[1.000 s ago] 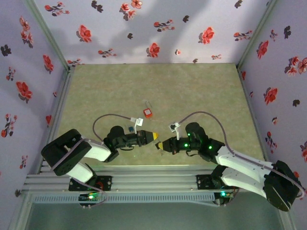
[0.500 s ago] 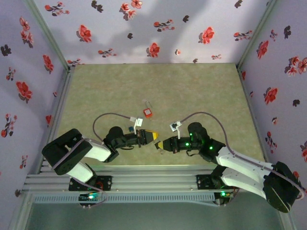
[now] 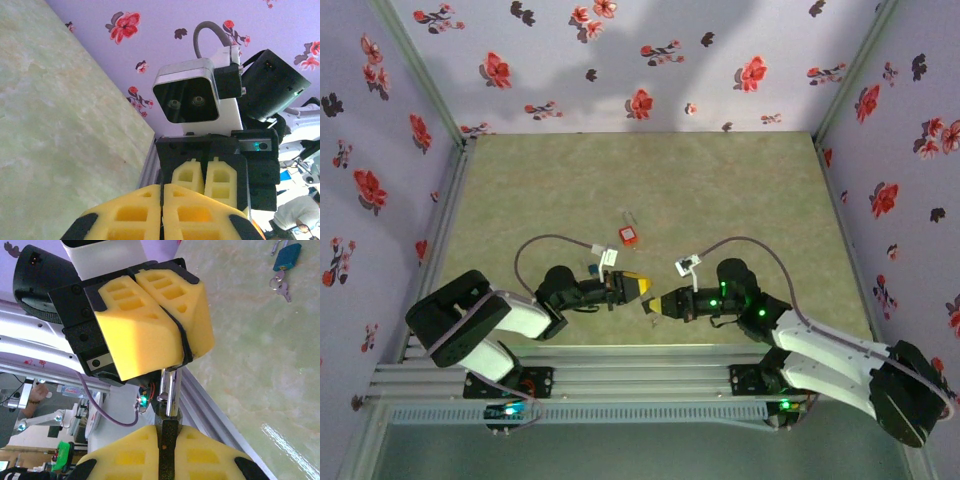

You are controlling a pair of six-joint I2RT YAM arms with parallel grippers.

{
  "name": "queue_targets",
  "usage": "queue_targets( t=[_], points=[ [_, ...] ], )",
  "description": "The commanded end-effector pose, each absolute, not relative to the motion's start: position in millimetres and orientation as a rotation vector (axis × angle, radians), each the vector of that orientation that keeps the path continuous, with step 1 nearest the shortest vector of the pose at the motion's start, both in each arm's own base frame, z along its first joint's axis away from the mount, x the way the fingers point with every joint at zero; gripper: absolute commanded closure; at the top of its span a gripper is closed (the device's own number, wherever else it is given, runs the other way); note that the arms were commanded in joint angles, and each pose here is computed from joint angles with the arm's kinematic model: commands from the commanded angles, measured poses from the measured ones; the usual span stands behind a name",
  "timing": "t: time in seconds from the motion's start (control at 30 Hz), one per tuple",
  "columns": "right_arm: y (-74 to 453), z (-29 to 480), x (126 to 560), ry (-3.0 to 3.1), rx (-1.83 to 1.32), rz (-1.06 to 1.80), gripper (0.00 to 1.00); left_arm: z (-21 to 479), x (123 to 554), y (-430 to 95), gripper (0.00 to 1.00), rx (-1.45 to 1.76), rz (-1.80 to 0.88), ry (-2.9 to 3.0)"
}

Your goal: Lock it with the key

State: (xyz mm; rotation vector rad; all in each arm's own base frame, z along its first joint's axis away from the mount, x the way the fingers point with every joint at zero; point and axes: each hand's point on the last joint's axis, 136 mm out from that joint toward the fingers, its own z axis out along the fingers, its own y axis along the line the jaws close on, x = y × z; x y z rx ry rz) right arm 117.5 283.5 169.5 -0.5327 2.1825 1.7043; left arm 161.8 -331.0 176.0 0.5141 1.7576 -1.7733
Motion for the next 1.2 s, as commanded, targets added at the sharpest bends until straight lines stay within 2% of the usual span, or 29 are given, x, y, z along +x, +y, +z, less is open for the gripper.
queue_targets(
  t=[0.0,1.17],
  points=[
    [286.7,284.3,90.5,1.575,-0.858,1.850,1.00,127.5,148.5,-336.2,1.00,0.566,-1.716,1.972],
    [279.1,311.3,147.7,1.530,-0.678,1.783,1.00,135.8,116.3,-351.4,1.00,0.726,-1.823,1.940]
  ],
)
